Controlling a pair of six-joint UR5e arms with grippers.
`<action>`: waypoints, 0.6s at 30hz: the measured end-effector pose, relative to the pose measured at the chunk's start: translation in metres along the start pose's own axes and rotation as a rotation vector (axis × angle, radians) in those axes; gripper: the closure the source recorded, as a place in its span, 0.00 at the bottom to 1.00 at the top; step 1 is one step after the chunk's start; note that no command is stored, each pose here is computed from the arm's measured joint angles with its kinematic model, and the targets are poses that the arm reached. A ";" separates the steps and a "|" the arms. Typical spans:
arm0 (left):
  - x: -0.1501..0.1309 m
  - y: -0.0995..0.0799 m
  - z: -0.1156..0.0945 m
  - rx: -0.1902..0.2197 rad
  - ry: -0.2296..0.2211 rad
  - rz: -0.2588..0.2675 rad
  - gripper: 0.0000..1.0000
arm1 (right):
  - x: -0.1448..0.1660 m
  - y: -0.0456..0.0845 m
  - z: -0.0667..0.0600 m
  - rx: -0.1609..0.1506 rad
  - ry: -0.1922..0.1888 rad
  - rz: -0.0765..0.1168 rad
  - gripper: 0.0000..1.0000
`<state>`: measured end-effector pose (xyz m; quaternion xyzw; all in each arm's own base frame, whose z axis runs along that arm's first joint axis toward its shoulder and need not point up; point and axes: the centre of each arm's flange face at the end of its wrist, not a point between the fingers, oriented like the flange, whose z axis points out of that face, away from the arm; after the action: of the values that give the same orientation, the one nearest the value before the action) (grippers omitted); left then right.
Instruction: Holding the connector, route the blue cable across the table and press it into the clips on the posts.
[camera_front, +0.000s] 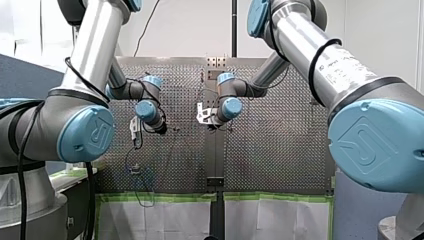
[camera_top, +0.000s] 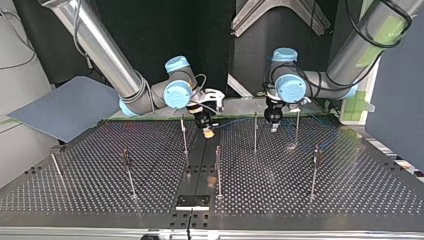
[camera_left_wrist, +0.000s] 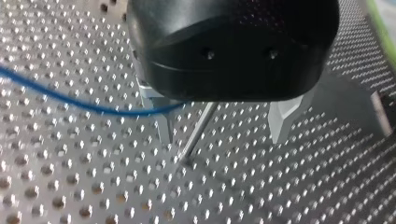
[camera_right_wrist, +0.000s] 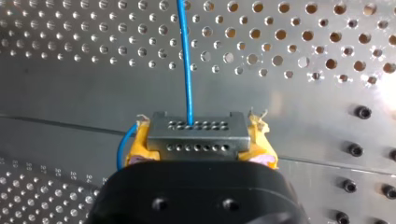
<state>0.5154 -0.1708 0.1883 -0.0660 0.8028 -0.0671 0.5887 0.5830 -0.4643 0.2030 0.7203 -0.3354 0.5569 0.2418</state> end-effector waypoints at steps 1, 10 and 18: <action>0.000 -0.003 -0.007 0.003 0.009 0.004 0.00 | 0.000 0.000 0.000 0.001 0.000 0.000 1.00; 0.002 -0.029 -0.058 0.012 0.066 0.033 0.00 | -0.001 -0.001 -0.002 0.003 -0.013 -0.002 1.00; -0.002 -0.059 -0.090 0.049 0.068 0.058 0.00 | -0.002 0.004 -0.003 -0.006 -0.030 0.000 1.00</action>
<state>0.4312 -0.2259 0.2276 -0.0259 0.8220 -0.0721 0.5642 0.5779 -0.4646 0.2012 0.7279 -0.3405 0.5451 0.2391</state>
